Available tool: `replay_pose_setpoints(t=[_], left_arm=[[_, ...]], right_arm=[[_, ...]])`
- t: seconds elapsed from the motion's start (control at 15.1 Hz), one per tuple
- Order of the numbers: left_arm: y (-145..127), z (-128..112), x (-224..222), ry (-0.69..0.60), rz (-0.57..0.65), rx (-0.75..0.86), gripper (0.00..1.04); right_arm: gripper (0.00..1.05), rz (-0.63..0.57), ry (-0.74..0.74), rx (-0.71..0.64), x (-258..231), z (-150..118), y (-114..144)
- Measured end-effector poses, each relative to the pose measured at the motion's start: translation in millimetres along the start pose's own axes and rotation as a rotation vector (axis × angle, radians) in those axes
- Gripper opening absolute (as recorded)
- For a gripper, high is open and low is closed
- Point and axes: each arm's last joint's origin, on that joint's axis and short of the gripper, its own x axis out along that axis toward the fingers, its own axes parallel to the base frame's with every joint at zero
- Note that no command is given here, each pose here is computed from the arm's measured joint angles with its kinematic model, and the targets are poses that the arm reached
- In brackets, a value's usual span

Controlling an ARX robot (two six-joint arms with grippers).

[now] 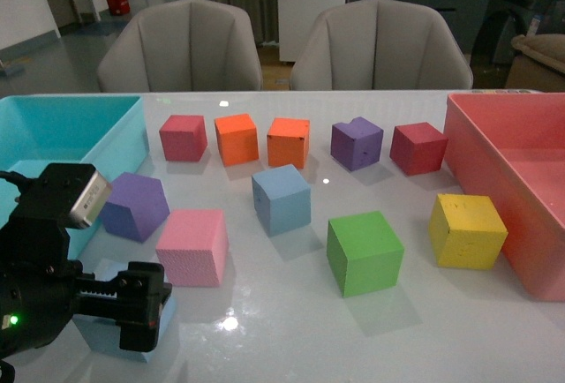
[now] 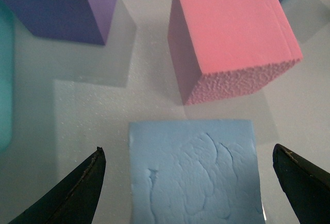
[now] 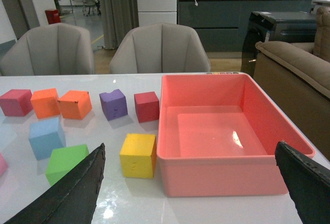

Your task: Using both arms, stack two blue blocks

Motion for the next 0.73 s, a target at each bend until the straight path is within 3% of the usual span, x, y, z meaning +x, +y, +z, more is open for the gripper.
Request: replay_pose_setpoints(t=[0.4,0.6,0.73], left_arm=[[-2.3,-15.9,5.5,0.052,0.009,0.028,0.96],[-5.4,-13.5,1.7,0.04,0.008,0.044,0.62],[-7.6,-6.6,-5.4,0.022,0.004,0.049,0.51]], right_arm=[[0.98,0.0,0.0,0.0,0.0,0.0,0.0],[0.98,0.0,0.0,0.0,0.0,0.0,0.0],[0.98,0.0,0.0,0.0,0.0,0.0,0.0]])
